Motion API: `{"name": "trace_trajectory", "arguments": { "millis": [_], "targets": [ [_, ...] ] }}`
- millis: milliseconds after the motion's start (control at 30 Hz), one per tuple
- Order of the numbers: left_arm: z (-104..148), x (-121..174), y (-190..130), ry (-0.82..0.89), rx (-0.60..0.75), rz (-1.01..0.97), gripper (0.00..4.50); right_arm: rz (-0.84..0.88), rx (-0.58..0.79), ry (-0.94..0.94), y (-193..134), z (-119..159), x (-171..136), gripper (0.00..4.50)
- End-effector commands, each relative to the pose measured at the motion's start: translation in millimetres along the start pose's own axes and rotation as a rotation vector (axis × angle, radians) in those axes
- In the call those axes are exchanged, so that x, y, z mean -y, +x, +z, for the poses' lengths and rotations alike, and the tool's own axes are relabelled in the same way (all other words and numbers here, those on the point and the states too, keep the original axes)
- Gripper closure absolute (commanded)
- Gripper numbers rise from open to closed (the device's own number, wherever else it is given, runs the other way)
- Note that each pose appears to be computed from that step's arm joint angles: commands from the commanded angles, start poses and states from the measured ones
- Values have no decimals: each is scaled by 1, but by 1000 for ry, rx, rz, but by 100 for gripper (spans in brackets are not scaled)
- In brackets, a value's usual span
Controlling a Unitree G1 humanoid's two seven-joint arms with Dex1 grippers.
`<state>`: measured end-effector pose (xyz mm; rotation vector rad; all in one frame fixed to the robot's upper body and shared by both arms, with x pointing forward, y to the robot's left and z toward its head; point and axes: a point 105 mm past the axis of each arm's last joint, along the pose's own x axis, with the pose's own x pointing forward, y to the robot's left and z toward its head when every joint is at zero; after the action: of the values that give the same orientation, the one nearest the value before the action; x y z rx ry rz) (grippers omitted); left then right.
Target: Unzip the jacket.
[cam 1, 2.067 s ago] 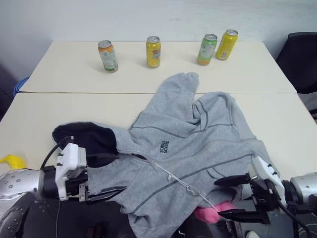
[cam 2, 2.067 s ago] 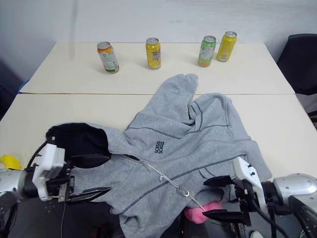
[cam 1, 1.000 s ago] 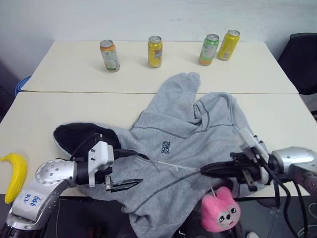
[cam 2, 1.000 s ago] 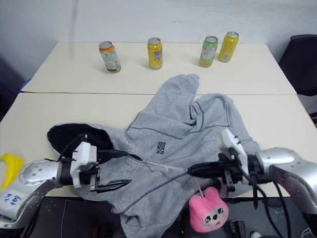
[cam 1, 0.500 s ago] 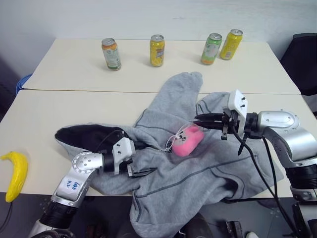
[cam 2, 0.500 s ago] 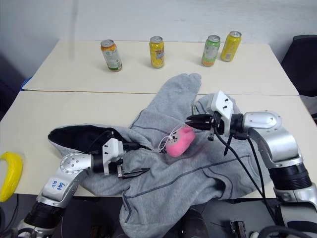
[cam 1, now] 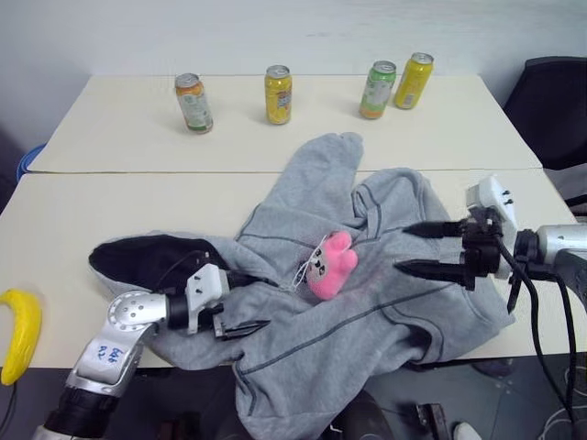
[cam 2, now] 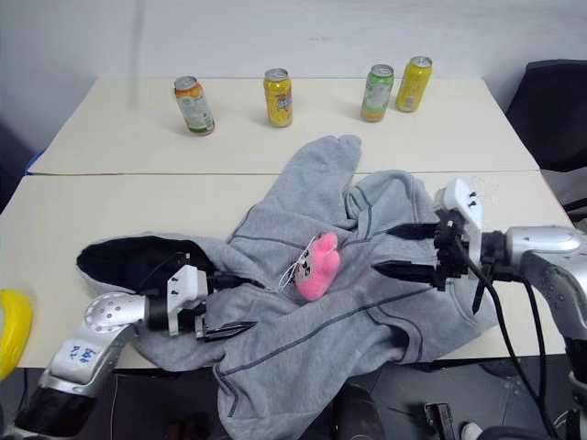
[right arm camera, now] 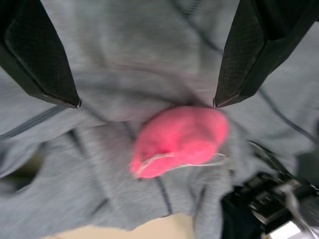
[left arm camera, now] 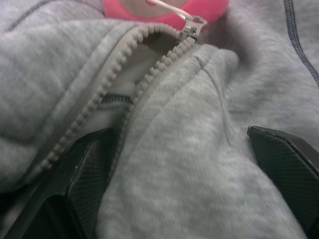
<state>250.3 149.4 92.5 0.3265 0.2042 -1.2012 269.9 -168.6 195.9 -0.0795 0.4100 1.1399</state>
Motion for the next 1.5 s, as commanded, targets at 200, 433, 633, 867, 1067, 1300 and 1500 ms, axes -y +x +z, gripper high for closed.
{"name": "trace_trajectory", "arguments": {
  "millis": [200, 433, 633, 867, 1067, 1300, 1500],
  "targets": [
    [-18, 10, -43, -110, -79, 78, 0, -42, 54, 189, 70, -8, -12, 2],
    [53, -5, -42, -124, 146, 64, 0, -73, 1, 176, 104, -14, -11, 39],
    [101, -25, -2, 46, 174, -25, 0, -40, -37, 22, 102, -14, -13, 229],
    [50, -24, 32, 125, -29, -173, 0, -83, -34, -196, 76, 3, 1, 447],
    [16, -24, 36, 55, -106, -145, 0, -225, -94, -344, 24, 19, 26, 447],
    [-24, -14, 39, -30, -205, -106, 0, -503, -142, -291, -59, 17, 79, 447],
    [-46, 1, 22, -96, -249, -138, 0, -847, -205, -246, -142, -6, 137, 447]
  ]
}}
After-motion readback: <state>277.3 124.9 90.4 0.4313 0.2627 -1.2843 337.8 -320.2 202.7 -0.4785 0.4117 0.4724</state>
